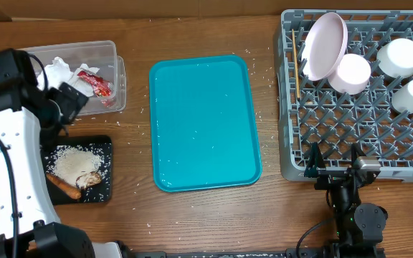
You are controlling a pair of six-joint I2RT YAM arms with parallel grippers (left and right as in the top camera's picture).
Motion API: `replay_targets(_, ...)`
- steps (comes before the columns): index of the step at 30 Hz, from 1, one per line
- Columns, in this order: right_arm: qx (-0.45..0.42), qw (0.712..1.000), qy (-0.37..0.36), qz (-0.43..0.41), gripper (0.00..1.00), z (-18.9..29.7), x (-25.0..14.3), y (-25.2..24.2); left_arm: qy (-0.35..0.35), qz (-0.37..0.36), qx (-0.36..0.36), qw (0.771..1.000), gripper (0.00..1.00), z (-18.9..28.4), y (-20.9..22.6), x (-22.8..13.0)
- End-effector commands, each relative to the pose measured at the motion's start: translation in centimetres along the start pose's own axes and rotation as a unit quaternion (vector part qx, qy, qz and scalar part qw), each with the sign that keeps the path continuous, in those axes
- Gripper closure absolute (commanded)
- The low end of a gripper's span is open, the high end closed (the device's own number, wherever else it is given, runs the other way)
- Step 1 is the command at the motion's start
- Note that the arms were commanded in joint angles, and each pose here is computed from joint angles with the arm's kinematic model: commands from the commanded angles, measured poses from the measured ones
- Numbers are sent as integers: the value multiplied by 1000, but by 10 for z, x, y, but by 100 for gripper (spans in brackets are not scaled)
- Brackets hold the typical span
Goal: Sort waste into correct bins and load items into the dishwasher
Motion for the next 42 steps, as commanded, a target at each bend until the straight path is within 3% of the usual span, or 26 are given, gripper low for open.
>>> replay_targets(1,-1,1000,-3,3,0,0,-2,-1,-19,-46,4,999,0,-12,2,-25)
replay_targets(6,-1,1000,-3,3,0,0,-2,-1,-108,-127,-86,982,0,-41,-4,-59)
replay_targets(11,-1,1000,-3,3,0,0,-2,-1,-238,-235,-188,923,0,-62,0,-96)
replay_targets(22,-1,1000,-3,3,0,0,-2,-1,-374,-246,-277,850,0,-93,41,-152)
replay_targets(30,-1,1000,-3,3,0,0,-2,-1,-402,-262,-298,825,0,-102,54,-171)
replay_targets(38,-1,1000,-3,3,0,0,-2,-1,-428,-332,-285,791,0,-93,53,-183)
replay_targets(42,-1,1000,-3,3,0,0,-2,-1,-424,-323,-247,809,0,-98,62,-187)
Point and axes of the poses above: each gripper's point midway between its finger pads, its own z axis back along the fingers, its own y axis along the line the jaws close on, x = y × z, the point moved 10 cm from there along z, back along the fingers, and after that the axes turned 9 degrees about -z, right-handed, at the moved point
